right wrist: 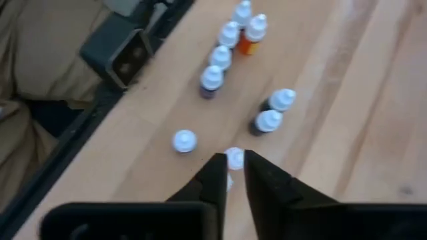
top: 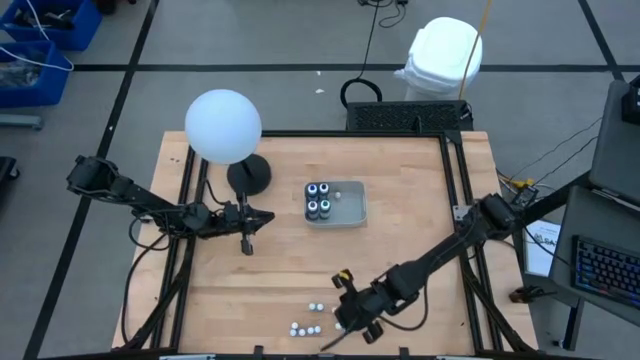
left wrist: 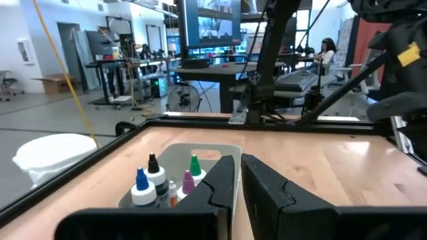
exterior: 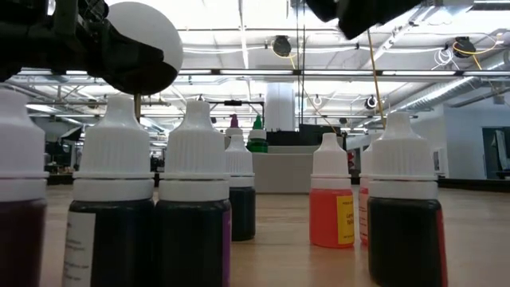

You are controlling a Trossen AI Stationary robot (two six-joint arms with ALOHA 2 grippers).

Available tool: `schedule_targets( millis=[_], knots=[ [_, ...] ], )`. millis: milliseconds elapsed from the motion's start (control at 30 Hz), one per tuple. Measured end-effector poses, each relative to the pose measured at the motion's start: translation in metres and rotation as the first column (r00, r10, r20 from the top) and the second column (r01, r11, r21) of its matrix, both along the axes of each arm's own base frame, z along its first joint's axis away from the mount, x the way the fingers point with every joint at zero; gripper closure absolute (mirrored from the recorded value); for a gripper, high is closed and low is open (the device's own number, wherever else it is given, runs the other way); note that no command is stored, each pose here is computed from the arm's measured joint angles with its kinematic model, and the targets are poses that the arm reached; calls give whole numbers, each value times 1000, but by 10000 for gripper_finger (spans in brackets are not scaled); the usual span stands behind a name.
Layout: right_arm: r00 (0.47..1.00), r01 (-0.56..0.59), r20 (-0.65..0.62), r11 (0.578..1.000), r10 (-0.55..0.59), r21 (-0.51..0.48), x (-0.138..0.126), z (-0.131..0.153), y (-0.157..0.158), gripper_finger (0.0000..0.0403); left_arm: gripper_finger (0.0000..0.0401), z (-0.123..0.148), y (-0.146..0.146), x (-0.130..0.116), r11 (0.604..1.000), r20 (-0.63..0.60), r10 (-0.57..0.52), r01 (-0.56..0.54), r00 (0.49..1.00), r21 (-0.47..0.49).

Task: Pick & Place food coloring
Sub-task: Put the top right small yellow food coloring bottle into the gray bin

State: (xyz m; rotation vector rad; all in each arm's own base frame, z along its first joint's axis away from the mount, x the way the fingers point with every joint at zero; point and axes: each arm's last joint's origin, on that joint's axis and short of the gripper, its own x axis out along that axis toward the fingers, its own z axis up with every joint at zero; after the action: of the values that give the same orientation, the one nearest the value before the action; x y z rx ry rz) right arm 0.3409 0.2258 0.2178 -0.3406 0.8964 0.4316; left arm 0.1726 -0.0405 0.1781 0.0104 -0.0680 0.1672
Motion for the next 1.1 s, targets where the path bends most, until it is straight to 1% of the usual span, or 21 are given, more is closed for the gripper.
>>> schedule_targets(
  millis=[100, 267, 367, 467, 600, 733, 867, 967, 1100],
  knots=[
    [1000, -5, 3, 1000, 5, 11, -4, -2, 6, 323, 364, 0, 0, 0, 1000, 0, 0, 0, 1000, 0],
    [1000, 24, -2, 999, -24, 22, -5, -9, 4, 262, 364, 0, 0, 0, 1000, 0, -1, 1, 1000, -3],
    [999, 50, -3, 998, -50, 36, -5, -16, 1, 234, 364, 0, 0, 0, 1000, 2, -3, 3, 1000, -20],
    [998, 56, -22, 998, -55, 28, -7, -26, -3, 214, 364, 0, 0, 0, 1000, -1, -3, 3, 1000, -21],
    [998, 56, 3, 997, -56, 48, -8, -34, -4, 205, 364, -1, 0, 0, 1000, -4, -3, 3, 1000, -18],
    [998, 52, 30, 996, -54, 70, -9, -40, -4, 208, 364, -1, 0, 0, 1000, -7, -3, 3, 1000, -15],
    [997, 73, 16, 994, -74, 77, -11, -46, -6, 214, 364, -2, 0, 0, 1000, -20, -3, 3, 1000, -11],
    [995, 78, 45, 991, -84, 108, -11, -51, -7, 215, 364, -2, 0, 0, 1000, -20, -3, 3, 1000, -11],
    [995, 91, 39, 989, -96, 119, -17, -63, -10, 215, 364, -2, 0, 0, 1000, -20, -3, 3, 1000, -13]
  ],
)
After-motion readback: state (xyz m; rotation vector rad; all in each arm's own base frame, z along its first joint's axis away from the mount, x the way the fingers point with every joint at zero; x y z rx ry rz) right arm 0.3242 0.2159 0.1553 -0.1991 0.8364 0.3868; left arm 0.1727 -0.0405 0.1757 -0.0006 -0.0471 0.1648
